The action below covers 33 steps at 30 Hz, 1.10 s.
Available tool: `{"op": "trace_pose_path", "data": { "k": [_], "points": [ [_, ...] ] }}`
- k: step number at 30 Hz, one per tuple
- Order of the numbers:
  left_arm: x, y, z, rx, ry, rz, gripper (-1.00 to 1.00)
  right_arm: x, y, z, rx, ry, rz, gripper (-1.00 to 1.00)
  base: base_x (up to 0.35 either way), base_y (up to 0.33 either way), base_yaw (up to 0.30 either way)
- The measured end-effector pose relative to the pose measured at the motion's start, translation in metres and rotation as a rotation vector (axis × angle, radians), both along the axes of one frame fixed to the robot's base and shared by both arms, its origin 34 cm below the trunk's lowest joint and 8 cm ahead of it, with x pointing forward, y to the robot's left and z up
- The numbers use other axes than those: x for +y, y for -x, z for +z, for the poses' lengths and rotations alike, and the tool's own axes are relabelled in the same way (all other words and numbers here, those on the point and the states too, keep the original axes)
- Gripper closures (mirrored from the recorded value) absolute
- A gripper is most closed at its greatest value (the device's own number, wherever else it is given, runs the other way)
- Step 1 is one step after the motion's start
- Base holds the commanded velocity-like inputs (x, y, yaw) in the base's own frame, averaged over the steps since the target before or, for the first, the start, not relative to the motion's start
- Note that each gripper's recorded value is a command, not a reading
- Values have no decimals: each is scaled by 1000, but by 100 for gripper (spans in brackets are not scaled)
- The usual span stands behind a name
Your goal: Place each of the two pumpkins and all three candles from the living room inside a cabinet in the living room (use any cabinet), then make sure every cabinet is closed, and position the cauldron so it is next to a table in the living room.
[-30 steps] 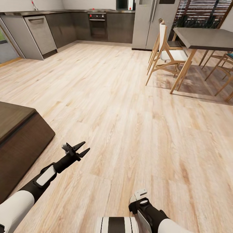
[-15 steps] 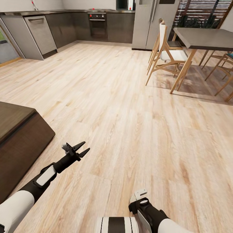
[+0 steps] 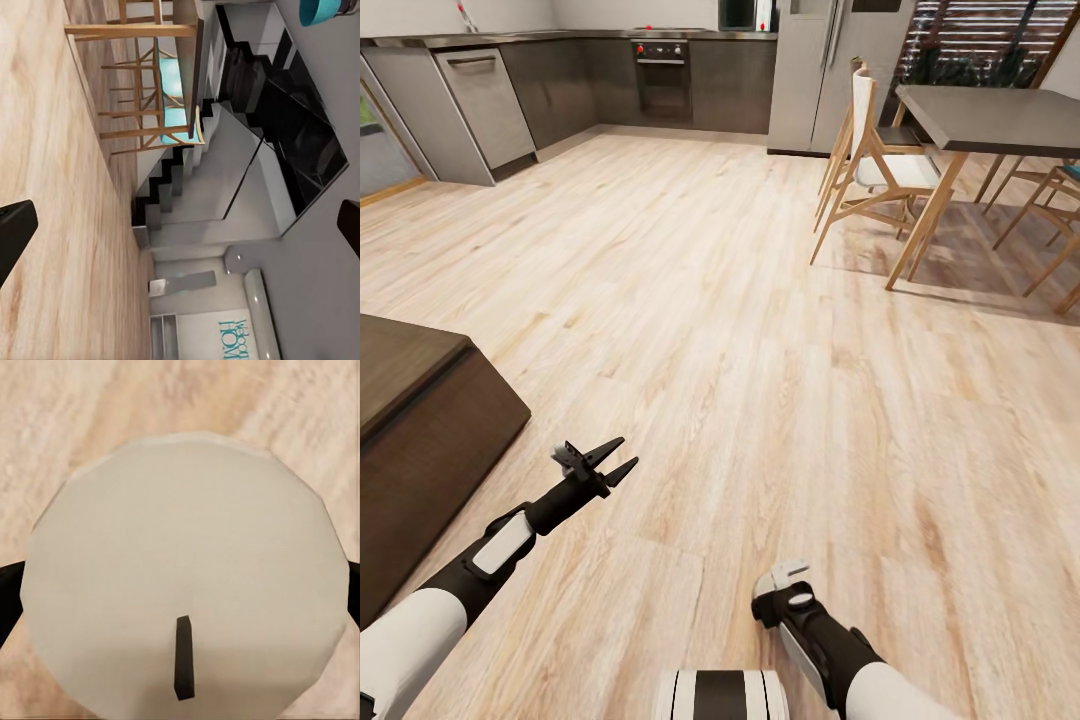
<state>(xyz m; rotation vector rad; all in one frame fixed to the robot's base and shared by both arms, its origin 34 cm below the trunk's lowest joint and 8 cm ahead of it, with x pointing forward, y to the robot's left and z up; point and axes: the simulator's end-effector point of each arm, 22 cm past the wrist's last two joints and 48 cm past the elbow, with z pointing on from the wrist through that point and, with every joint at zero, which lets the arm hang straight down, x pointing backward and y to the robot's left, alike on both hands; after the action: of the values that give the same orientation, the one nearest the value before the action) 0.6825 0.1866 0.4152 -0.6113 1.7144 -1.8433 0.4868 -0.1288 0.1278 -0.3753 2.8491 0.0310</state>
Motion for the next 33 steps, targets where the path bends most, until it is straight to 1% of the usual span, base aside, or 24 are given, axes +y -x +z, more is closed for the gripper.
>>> {"op": "trace_pose_path", "data": {
  "k": [2, 4, 7, 9, 12, 16, 29, 33],
  "points": [
    [0, 0, 0, 0, 0, 0, -100, -1, 0, 1, 12, 4, 2, 100, 0, 0, 0],
    [0, 0, 0, 0, 0, 0, -100, 0, -4, 3, 10, 4, 2, 100, 0, 0, 0],
    [10, 8, -11, 21, -22, 12, -100, 0, -4, 2, 14, 1, -7, 100, 0, 0, 0],
    [11, 11, -14, 30, -24, 13, -100, 1, -4, 2, 14, 1, -6, 100, 0, 0, 0],
    [19, 17, -23, 52, -35, 22, -100, 2, -5, 3, 12, 2, -3, 100, 0, 0, -7],
    [24, 20, -29, 70, -43, 31, -100, 3, -6, 4, 10, 1, -3, 100, 0, 0, -126],
    [23, 14, 10, 14, -37, 27, -100, 3, -31, 34, -58, 1, -3, 100, 0, 0, -177],
    [22, 13, 21, -4, -37, 26, -100, 2, -37, 42, -76, 1, -4, 100, 0, 0, -62]
  ]
}}
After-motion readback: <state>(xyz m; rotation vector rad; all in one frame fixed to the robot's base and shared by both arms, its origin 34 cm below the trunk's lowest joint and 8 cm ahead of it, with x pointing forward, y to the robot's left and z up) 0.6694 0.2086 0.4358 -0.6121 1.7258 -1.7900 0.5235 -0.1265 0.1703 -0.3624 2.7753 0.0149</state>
